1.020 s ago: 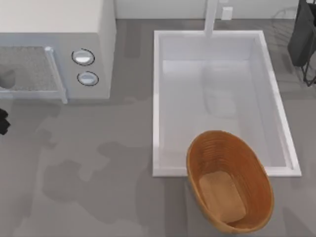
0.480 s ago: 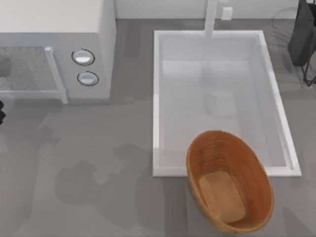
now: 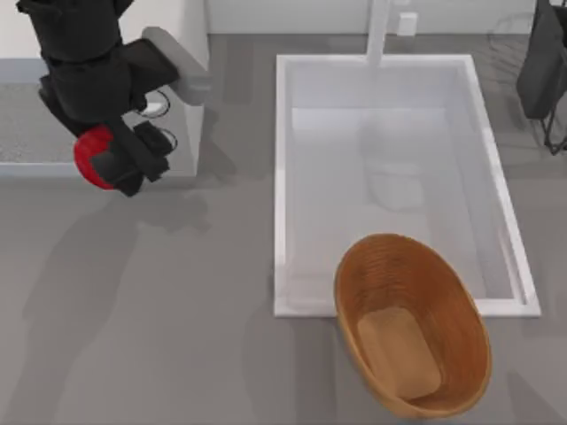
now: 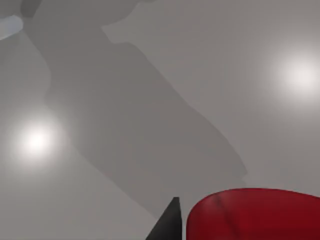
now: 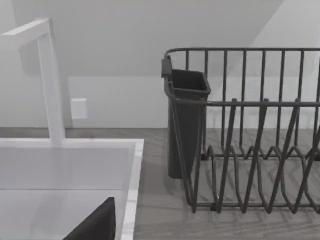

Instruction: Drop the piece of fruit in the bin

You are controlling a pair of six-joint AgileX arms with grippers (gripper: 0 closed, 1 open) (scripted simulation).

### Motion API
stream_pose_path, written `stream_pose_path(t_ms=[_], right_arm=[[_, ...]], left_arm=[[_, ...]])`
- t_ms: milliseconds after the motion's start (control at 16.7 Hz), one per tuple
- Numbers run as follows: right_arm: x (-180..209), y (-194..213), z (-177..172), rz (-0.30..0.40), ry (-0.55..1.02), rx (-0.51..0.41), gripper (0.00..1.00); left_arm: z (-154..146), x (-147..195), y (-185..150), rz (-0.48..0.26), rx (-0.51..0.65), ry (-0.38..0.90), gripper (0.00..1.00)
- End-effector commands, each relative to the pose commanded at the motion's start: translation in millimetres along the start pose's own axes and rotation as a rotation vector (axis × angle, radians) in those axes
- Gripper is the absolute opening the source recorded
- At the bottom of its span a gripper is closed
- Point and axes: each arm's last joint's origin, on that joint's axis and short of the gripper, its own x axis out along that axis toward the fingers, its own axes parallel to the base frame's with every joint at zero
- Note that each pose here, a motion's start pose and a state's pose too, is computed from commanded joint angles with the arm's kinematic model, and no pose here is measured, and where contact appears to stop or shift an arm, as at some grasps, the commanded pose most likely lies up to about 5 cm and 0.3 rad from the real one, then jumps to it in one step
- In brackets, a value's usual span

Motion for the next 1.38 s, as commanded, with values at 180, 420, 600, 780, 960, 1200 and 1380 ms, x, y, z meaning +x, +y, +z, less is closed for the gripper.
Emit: stream_pose_path(t_ms=[180, 420, 600, 780, 960, 1200, 1380], right_arm=[[0, 0, 0, 0.0, 0.0, 0.0, 1.0], [0, 0, 0, 0.0, 0.0, 0.0, 1.0], [0, 0, 0, 0.0, 0.0, 0.0, 1.0], [0, 0, 0, 0.0, 0.0, 0.0, 1.0], [0, 0, 0, 0.0, 0.0, 0.0, 1.0], [0, 0, 0, 0.0, 0.0, 0.0, 1.0], [0, 0, 0, 0.0, 0.0, 0.0, 1.0]], left_arm=[[76, -8, -68, 0.032, 0.245, 0.013, 0.0], [135, -8, -184, 0.08, 0.532, 0.013, 0.0], [147, -1, -248, 0.11, 0.667, 0.018, 0.0], [148, 2, -271, 0.123, 0.713, 0.021, 0.0], [148, 2, -271, 0.123, 0.713, 0.021, 0.0], [150, 6, -270, 0.123, 0.713, 0.011, 0.0], [152, 24, -268, 0.124, 0.715, 0.011, 0.0]])
